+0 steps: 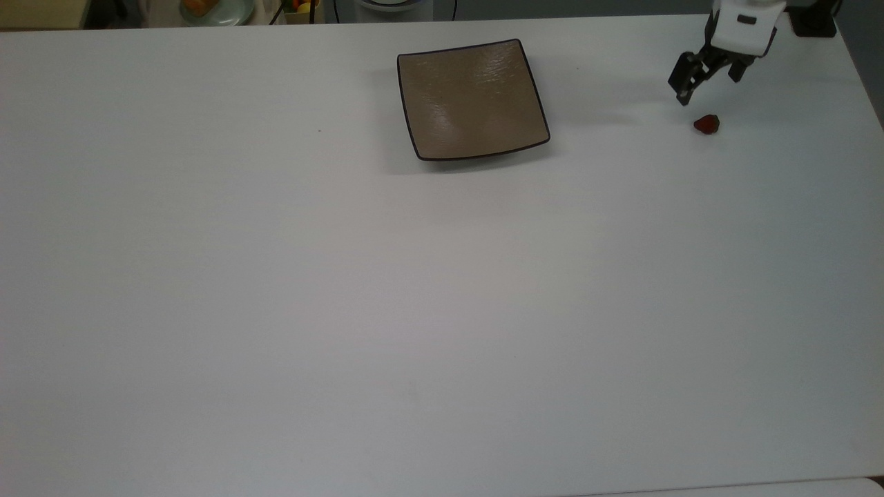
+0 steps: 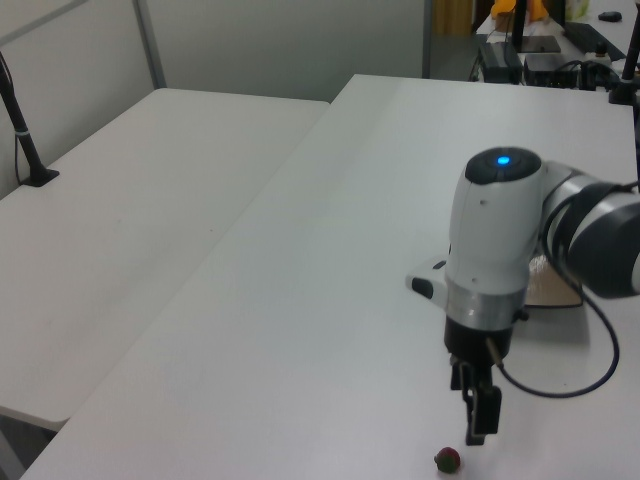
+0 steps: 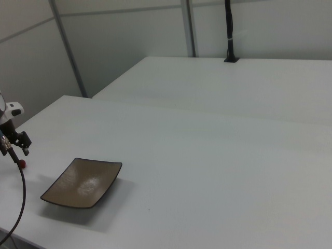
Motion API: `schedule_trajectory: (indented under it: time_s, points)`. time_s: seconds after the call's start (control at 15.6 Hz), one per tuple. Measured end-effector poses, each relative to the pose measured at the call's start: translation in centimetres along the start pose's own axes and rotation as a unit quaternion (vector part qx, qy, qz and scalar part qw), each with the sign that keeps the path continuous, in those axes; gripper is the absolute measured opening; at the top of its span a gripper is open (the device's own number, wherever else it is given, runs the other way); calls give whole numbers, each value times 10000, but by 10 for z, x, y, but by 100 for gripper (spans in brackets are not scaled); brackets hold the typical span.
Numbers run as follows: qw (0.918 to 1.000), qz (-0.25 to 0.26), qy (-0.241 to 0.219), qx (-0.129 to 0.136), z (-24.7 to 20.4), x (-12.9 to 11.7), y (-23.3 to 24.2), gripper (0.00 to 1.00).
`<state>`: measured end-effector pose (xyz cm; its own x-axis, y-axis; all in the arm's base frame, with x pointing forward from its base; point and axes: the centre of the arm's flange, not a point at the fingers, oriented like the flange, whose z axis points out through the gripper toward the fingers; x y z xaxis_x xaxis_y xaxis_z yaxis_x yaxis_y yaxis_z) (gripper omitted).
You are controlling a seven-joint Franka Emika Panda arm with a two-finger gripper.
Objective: Strawberries on a ceramic plate
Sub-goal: 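Lower the open gripper over the red strawberry, then close the gripper on the strawberry and lift it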
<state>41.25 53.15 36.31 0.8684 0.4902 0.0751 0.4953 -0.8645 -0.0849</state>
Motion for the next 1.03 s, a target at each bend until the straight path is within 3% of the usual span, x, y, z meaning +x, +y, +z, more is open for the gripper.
schedule_trajectory:
  time_s: [0.51,0.9,1.03]
  points:
    - [9989,-399,180,-180,50,2,-9,100]
    - [9970,-706,255,-209,63,4,-10,97]
    - [9965,-768,263,-208,62,4,-10,77]
